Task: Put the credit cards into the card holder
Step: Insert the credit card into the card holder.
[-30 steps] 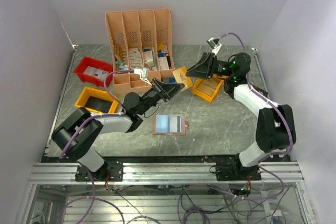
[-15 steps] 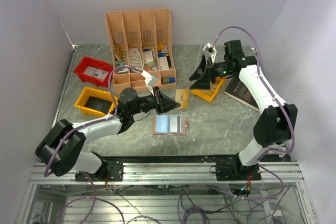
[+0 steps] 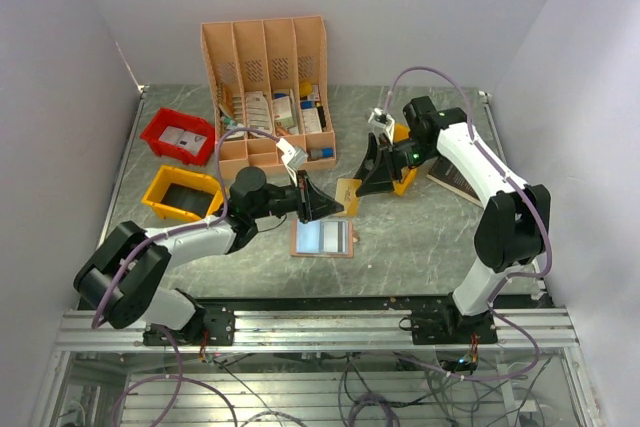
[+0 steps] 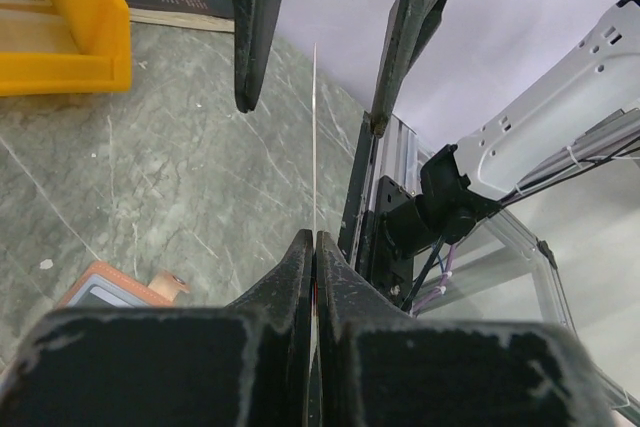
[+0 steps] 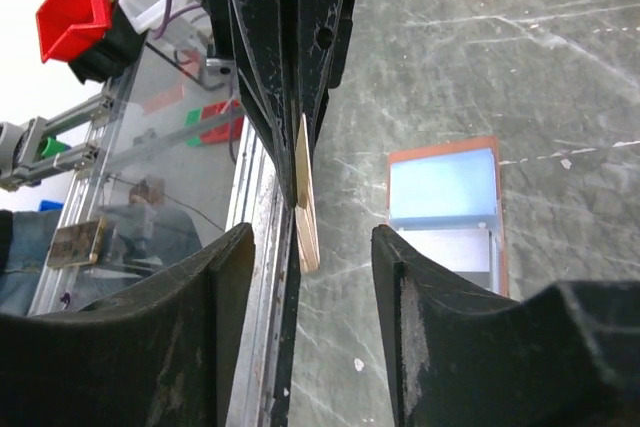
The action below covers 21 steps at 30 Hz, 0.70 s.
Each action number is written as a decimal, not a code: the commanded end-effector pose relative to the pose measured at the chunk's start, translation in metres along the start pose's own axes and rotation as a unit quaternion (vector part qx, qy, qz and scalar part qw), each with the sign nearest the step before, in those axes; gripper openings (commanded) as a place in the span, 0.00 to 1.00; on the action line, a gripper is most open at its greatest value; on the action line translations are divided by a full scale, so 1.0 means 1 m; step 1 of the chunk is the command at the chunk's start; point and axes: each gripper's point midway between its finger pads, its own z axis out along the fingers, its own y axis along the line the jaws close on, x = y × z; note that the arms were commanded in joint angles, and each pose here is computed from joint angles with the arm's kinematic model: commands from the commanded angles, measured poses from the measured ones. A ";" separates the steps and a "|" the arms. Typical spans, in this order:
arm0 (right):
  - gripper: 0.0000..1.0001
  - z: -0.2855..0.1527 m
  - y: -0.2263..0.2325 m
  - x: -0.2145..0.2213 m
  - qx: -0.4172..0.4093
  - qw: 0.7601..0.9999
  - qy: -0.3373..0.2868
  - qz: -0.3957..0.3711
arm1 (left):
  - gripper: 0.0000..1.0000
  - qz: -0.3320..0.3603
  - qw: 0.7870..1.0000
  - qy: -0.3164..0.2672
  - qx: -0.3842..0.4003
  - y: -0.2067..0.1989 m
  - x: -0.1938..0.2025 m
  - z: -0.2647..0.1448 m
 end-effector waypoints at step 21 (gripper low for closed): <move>0.09 0.010 0.010 -0.004 -0.006 1.000 -0.003 0.008 | 0.07 0.031 0.999 -0.013 -0.005 -0.001 -0.009 -0.004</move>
